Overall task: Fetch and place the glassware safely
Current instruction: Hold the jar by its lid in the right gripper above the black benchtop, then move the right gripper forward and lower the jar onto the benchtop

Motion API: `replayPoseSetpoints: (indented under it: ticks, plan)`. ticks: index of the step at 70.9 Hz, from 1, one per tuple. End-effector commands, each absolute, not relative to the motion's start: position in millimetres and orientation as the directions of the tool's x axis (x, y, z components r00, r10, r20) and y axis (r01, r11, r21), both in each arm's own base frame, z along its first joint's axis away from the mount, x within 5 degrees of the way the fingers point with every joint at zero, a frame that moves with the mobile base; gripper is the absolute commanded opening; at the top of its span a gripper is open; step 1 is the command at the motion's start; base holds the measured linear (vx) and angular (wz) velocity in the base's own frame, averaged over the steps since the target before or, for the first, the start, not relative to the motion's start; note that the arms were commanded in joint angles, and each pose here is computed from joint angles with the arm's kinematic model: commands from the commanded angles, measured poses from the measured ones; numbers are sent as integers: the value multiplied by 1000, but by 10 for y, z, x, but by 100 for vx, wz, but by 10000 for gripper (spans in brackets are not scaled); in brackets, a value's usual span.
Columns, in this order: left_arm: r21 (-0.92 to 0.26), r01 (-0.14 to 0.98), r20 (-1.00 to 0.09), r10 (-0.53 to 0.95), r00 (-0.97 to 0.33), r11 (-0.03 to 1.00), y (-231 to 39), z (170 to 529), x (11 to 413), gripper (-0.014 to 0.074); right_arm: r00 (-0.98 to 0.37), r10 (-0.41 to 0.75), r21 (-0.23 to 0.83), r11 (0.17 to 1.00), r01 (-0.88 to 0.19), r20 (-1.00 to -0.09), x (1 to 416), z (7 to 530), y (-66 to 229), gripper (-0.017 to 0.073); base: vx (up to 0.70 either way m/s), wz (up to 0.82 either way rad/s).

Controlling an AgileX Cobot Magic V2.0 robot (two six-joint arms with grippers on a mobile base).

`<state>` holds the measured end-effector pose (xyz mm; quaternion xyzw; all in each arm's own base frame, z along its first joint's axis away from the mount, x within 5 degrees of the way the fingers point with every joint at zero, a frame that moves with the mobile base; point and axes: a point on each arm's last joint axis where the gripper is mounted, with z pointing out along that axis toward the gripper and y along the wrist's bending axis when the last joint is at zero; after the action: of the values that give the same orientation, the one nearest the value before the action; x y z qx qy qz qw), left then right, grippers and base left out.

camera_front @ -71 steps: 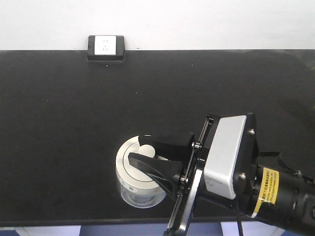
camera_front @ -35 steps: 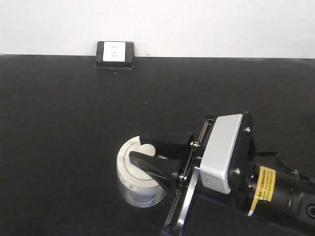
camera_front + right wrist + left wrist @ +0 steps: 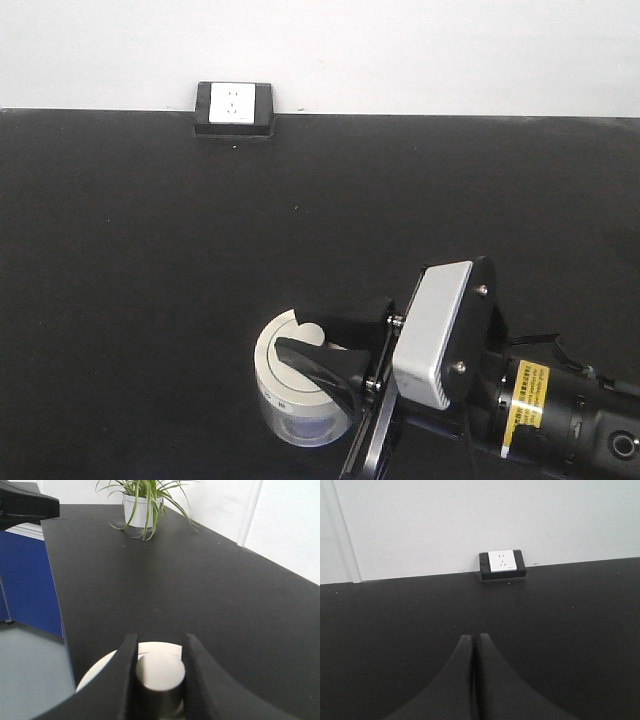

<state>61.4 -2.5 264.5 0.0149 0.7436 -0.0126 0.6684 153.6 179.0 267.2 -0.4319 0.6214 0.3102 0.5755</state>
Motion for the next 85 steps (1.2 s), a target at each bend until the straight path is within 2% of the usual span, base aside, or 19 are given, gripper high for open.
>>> replayPoseSetpoints:
  ticks: [1, 69, 85]
  plan:
    - [-11, 41, -1000, -10, -28, 999, -28, 2795, 626, -7, 89, -68, -109, 420, -901, -994, 1523, 2880, 1810, -3, 0, 0]
    - [-11, 41, -999, -10, -40, 999, -28, 2783, 626, -7, 92, -42, -101, 410, -906, -995, 1512, 2901, 1816, -3, 0, 0]
    - [-11, 41, -999, -10, -40, 999, -28, 2783, 626, -7, 47, 27, -29, 467, -884, -999, 1565, 2952, 1791, -1, 0, 0]
